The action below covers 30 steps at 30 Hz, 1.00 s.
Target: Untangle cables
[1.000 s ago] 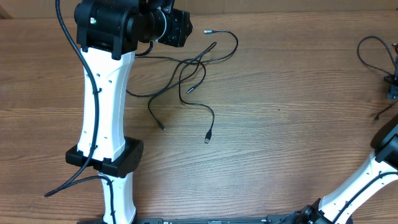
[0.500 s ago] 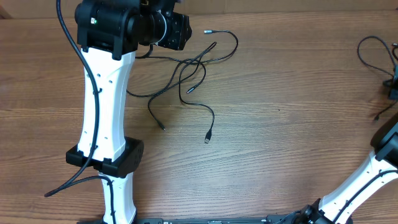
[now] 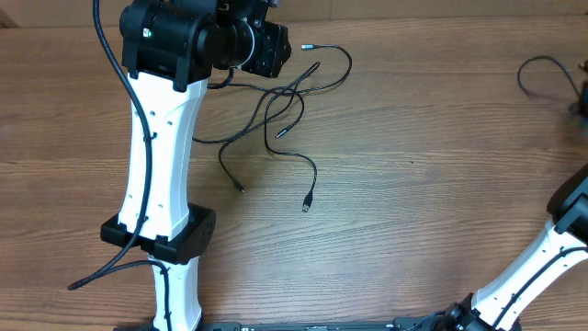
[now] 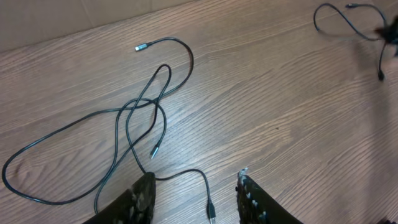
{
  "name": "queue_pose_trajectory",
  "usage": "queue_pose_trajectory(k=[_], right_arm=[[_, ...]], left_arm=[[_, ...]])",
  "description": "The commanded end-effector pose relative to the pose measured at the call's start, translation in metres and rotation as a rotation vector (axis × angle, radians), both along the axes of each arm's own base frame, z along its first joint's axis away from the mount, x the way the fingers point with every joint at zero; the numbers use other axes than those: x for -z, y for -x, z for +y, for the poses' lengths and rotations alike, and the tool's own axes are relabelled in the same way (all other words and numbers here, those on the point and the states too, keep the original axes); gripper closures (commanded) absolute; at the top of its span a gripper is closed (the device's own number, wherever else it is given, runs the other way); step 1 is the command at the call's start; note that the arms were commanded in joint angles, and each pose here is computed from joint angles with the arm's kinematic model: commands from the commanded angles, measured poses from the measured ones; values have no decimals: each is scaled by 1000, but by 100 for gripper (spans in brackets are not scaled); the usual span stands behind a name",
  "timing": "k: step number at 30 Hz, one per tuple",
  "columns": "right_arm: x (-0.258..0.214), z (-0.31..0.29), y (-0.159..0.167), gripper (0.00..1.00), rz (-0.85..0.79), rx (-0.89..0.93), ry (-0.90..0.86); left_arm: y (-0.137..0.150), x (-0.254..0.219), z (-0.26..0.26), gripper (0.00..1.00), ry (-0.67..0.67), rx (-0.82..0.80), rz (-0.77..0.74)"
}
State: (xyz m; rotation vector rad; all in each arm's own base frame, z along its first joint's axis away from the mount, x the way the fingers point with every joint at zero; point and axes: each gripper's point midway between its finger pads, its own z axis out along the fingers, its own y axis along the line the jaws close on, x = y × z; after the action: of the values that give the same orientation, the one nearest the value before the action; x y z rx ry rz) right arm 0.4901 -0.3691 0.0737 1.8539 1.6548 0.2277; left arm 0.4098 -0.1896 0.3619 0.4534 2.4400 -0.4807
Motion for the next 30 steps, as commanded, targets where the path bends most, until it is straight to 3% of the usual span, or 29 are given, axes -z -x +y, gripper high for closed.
queue_pose_trajectory(k=[1, 10, 18, 23, 27, 28, 30], right_arm=[[-70, -4, -28, 96, -135, -92, 91], [-95, -12, -65, 96, -160, -217, 384], [-32, -13, -90, 96, -102, -198, 449], [21, -14, -90, 96, -36, -232, 438], [34, -13, -86, 96, 0, -242, 429], [32, -13, -87, 79, -8, -244, 431], [23, -9, -94, 24, -43, -272, 426]], left_arm=[[1, -3, -2, 58, 11, -6, -3], [0, -3, -2, 57, 12, -7, -7], [-7, -9, -4, 57, 26, -6, -44], [-8, -10, -5, 60, 28, -6, -48], [-8, -11, -6, 62, 31, -3, -51], [-7, -11, -7, 62, 30, -1, -51], [-7, -10, -8, 63, 30, 2, -49]])
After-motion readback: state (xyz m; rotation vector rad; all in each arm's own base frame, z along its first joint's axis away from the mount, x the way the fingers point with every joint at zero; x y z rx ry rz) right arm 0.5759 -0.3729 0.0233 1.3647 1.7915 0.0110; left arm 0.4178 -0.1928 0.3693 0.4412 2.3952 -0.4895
